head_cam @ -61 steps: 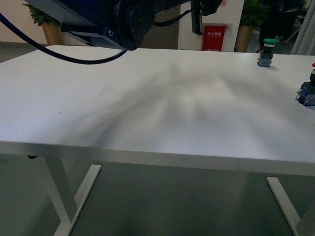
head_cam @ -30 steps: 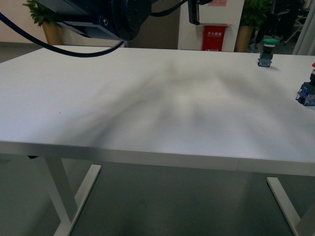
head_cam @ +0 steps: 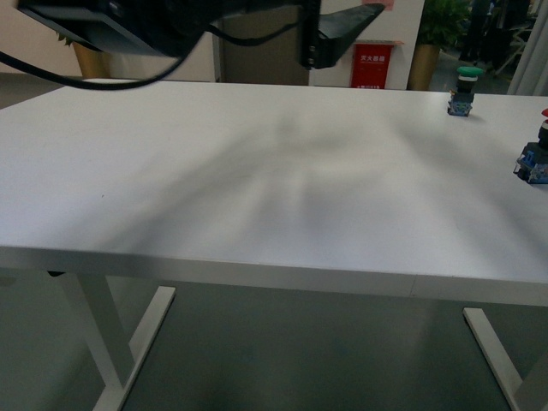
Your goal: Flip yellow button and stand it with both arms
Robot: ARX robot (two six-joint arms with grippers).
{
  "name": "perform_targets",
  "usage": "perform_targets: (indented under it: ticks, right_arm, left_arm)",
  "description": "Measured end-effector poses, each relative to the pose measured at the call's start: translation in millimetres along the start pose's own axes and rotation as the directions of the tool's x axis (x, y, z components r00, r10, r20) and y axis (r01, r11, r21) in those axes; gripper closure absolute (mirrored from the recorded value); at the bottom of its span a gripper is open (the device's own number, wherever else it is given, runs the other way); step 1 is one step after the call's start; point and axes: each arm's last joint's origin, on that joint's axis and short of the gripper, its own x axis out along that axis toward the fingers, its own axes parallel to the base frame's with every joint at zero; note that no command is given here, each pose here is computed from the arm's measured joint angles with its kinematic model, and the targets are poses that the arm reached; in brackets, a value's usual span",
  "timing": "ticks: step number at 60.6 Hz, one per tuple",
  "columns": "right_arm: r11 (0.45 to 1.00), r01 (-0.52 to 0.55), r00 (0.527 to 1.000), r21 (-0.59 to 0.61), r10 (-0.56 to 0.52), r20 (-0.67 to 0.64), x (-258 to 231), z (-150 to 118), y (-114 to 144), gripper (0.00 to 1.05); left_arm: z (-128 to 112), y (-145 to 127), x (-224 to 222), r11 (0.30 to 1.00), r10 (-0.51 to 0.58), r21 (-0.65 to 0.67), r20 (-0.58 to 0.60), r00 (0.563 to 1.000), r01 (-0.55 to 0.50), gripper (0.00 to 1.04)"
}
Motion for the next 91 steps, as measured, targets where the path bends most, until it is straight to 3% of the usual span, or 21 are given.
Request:
perform_targets:
  ticks: [6,11,14,17,19,20,22,24,27,34,39,44,46,48,51,53,55,60,65,71,91]
  right_arm:
    - [1.000,-0.006,1.000,-0.006,0.006,-0.001,-1.1,0.6,0.1,0.74]
    - [1.000,-0.010,1.000,-0.017,0.010,-0.001,-2.4,0.4,1.6,0.74]
    - [1.000,-0.010,1.000,-0.023,0.010,0.000,-3.3,0.1,2.1,0.74]
    - [1.000,-0.008,1.000,-0.030,0.008,0.003,-3.7,-0.6,1.5,0.74]
    - [1.000,-0.007,1.000,-0.030,0.007,0.002,-3.8,-1.0,1.2,0.74]
    - [1.000,-0.005,1.000,-0.031,0.005,0.001,-3.9,-1.5,0.4,0.74]
    - [0.999,-0.005,1.000,-0.035,0.005,-0.003,-4.1,-2.1,-0.6,0.74]
    - [0.999,-0.003,1.000,-0.036,0.003,-0.005,-4.3,-2.5,-1.3,0.74]
    - [0.999,0.000,1.000,-0.037,0.000,-0.005,-4.5,-2.8,-2.5,0.74]
    - [0.999,0.006,1.000,-0.037,-0.006,-0.006,-5.0,-3.0,-4.9,0.75]
    - [0.999,0.006,1.000,-0.037,-0.006,-0.004,-5.2,-2.3,-5.4,0.75]
    - [0.999,0.006,1.000,-0.037,-0.006,-0.005,-5.2,-2.6,-5.6,0.75]
    - [0.999,0.004,1.000,-0.038,-0.005,-0.011,-5.1,-3.7,-5.3,0.75]
    - [0.999,0.003,1.000,-0.040,-0.004,-0.015,-5.1,-4.6,-5.0,0.75]
    - [0.999,0.002,1.000,-0.041,-0.003,-0.016,-5.4,-4.5,-4.6,0.75]
    - [0.999,0.002,1.000,-0.044,-0.003,-0.015,-5.4,-4.4,-4.7,0.75]
    - [0.999,0.003,1.000,-0.045,-0.004,-0.015,-5.4,-4.3,-4.7,0.75]
    - [0.999,0.004,1.000,-0.052,-0.005,-0.015,-6.4,-2.7,-3.8,0.75]
    - [0.998,0.009,1.000,-0.058,-0.009,-0.011,-7.0,-0.6,-3.1,0.75]
    - [0.998,0.010,1.000,-0.064,-0.011,-0.009,-7.1,1.2,-2.3,0.75]
    - [0.996,0.027,1.000,-0.085,-0.028,-0.010,-7.1,0.4,-3.7,0.75]
  left_arm:
    - [10.5,-16.9,-35.9,0.985,0.084,0.148,0.022,0.996,-0.086,0.06]
    - [15.4,-36.8,-81.9,0.912,0.255,0.301,0.112,0.960,-0.278,0.06]
    - [10.2,-42.3,-108.5,0.792,0.411,0.409,0.195,0.891,-0.454,0.06]
    - [-0.6,-42.8,-134.9,0.609,0.545,0.518,0.276,0.791,-0.601,0.06]
    - [-5.2,-42.3,-148.0,0.507,0.588,0.571,0.318,0.743,-0.646,0.06]
    - [-6.9,-42.3,-152.0,0.489,0.596,0.577,0.326,0.734,-0.654,0.06]
    - [-12.4,-40.8,-169.0,0.323,0.634,0.649,0.392,0.667,-0.689,0.06]
    - [-15.4,-40.3,-177.9,0.244,0.647,0.674,0.422,0.635,-0.697,0.06]
    - [-22.0,-37.9,-201.1,0.046,0.676,0.712,0.495,0.546,-0.701,0.06]
    - [-33.8,-36.8,-243.2,-0.255,0.684,0.732,0.598,0.417,-0.631,0.06]
    - [-43.1,-38.3,-271.6,-0.412,0.683,0.727,0.645,0.342,-0.549,0.06]
    - [-52.4,-45.2,-291.3,-0.520,0.671,0.718,0.678,0.300,-0.463,0.06]
    - [-55.3,-46.0,-294.6,-0.516,0.658,0.717,0.682,0.319,-0.468,0.08]
    - [-63.9,-47.7,-297.6,-0.471,0.566,0.688,0.716,0.408,-0.552,0.16]
    - [-76.6,-47.8,-301.4,-0.402,0.485,0.647,0.750,0.449,-0.648,0.25]
    - [-88.7,-46.4,-304.1,-0.317,0.443,0.620,0.766,0.466,-0.717,0.32]
    - [-100.0,-44.2,-306.7,-0.221,0.420,0.594,0.774,0.474,-0.773,0.39]
    - [-123.5,-37.0,-310.3,-0.098,0.425,0.545,0.779,0.460,-0.833,0.57]
    - [-141.0,-31.6,-315.6,-0.039,0.440,0.543,0.763,0.474,-0.839,0.77]
    - [-153.5,-32.8,-323.3,-0.022,0.426,0.535,0.769,0.476,-0.844,1.00]
    - [-182.5,-31.6,-341.3,-0.008,0.430,0.530,0.768,0.475,-0.848,1.01]
